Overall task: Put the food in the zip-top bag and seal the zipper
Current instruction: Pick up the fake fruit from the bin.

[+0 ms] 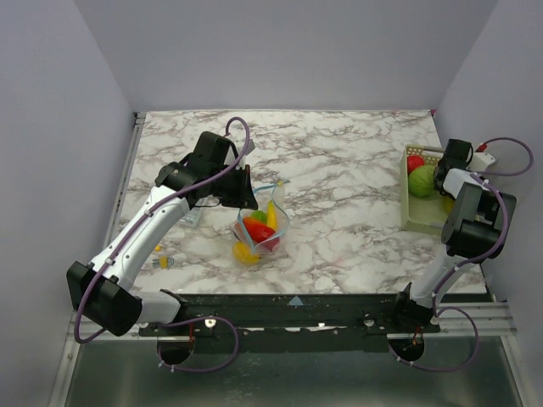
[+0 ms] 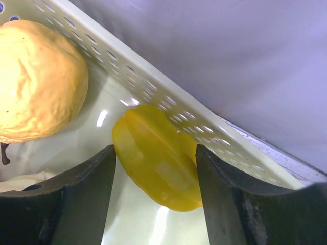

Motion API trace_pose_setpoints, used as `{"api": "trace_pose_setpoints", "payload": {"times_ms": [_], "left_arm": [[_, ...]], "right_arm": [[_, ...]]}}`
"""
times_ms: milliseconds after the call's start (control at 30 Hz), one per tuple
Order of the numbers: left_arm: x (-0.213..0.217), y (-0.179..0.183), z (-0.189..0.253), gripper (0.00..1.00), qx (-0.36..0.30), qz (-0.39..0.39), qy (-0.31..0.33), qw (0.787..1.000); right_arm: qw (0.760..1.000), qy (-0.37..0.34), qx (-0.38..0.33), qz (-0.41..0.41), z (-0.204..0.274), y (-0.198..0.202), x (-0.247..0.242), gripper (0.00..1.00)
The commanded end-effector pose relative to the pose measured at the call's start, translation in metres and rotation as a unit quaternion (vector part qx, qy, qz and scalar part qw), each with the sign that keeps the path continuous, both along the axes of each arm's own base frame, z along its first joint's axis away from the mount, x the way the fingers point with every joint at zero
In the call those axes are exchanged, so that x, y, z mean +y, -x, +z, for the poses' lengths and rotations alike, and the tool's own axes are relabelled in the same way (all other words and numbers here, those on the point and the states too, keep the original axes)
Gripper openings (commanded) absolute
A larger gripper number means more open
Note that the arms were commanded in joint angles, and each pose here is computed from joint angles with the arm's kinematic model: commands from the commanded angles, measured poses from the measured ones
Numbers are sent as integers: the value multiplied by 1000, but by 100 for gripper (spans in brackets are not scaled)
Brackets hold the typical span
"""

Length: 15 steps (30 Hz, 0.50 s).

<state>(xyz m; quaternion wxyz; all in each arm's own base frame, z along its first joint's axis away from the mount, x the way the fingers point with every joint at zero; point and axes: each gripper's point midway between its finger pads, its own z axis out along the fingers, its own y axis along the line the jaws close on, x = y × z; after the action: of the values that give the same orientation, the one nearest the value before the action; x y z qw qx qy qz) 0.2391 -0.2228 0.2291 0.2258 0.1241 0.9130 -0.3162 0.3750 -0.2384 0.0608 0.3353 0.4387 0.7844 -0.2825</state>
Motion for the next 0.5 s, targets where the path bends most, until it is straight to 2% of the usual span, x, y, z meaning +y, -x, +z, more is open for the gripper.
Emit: {"api": "trace_pose_setpoints", "payload": {"times_ms": [0, 100, 333, 467], "left_arm": [[3, 6, 11, 0, -14, 3, 6, 1000], [3, 8, 11, 0, -14, 3, 8, 1000], [4, 12, 14, 0, -19, 5, 13, 1000], [4, 13, 13, 0, -19, 5, 13, 1000]], "right_arm": [[999, -31, 40, 16, -15, 20, 15, 61], [999, -26, 29, 13, -3, 21, 15, 58], [1000, -19, -2, 14, 22, 24, 18, 43], [1000, -13, -11, 10, 29, 29, 19, 42]]}}
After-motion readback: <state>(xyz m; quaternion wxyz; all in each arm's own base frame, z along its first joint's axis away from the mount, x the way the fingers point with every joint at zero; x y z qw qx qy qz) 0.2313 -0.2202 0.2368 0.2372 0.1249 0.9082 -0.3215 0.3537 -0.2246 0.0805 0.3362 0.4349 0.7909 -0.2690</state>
